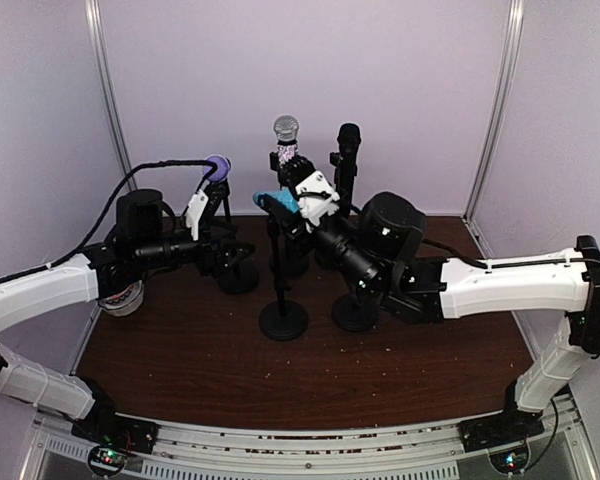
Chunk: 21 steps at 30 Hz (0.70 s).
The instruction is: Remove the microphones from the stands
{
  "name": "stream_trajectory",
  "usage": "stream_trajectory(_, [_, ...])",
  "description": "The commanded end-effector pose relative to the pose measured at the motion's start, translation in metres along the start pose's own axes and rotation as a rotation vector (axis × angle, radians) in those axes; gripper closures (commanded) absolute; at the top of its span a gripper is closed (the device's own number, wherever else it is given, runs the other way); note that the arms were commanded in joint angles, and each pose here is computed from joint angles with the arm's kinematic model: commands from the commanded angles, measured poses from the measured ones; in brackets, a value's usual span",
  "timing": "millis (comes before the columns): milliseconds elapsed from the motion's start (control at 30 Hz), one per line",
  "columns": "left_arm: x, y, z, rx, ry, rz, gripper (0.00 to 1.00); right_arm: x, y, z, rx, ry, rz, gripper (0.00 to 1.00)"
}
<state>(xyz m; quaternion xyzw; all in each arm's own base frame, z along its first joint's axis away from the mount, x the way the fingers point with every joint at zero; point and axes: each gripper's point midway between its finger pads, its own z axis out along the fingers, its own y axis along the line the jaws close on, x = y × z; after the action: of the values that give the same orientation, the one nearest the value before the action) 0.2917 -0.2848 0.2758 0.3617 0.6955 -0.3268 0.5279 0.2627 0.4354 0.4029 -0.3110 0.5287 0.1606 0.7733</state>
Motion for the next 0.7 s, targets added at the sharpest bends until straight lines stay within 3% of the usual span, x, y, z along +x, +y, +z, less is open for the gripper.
stream_trajectory(0, [-0.044,0.003,0.007,-0.015,-0.121,0.029,0.26,-0.038,-0.017,-0.011,-0.034,-0.115,0.211,1.00])
stream_trajectory(300, [-0.049,0.004,0.024,0.002,-0.126,0.039,0.32,-0.038,-0.025,-0.013,-0.058,-0.131,0.289,1.00])
stream_trajectory(500, [-0.046,-0.025,0.034,0.127,-0.111,0.048,0.32,-0.035,-0.021,-0.009,-0.064,-0.131,0.299,1.00])
stream_trajectory(667, [-0.042,-0.025,0.045,0.104,-0.106,0.044,0.32,-0.031,-0.015,-0.010,-0.072,-0.118,0.286,1.00])
